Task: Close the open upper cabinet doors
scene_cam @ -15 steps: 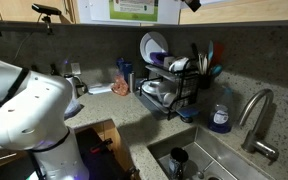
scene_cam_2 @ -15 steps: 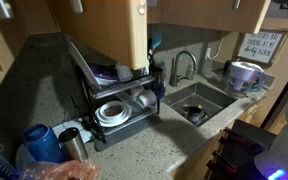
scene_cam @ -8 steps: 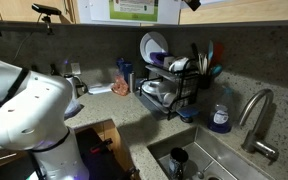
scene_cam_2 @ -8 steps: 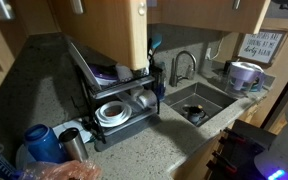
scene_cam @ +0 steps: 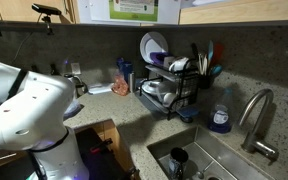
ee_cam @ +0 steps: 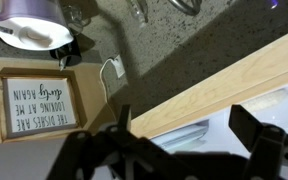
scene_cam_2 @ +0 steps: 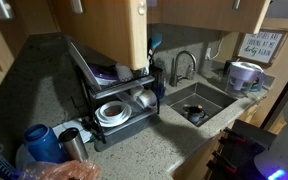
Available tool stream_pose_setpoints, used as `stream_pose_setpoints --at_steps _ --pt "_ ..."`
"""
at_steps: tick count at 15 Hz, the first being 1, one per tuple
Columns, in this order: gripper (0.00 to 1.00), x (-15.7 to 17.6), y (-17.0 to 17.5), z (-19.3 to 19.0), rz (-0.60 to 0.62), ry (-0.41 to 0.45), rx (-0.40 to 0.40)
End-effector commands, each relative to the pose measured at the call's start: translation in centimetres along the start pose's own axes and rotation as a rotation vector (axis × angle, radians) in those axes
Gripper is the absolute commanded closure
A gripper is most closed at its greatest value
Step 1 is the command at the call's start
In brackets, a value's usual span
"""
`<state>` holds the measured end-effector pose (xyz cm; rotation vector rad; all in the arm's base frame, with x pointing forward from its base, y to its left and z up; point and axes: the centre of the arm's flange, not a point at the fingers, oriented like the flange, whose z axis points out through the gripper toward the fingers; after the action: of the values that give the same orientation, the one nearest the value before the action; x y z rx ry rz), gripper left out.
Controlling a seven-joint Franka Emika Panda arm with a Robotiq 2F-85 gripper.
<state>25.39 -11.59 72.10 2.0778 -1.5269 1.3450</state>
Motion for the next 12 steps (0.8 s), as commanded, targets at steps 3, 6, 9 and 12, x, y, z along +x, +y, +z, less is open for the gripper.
stream_pose_setpoints --at_steps 3,6,9,12 --pt "0.0 1.9 5.3 -4.2 0.122 0.166 -0.085" --pt "0.0 3.4 7.3 -5.9 0.188 0.232 -0.122" --pt "0.0 4.8 9.4 -6.7 0.271 0.293 -0.171" --pt "0.26 5.9 11.0 -6.6 0.346 0.34 -0.228"
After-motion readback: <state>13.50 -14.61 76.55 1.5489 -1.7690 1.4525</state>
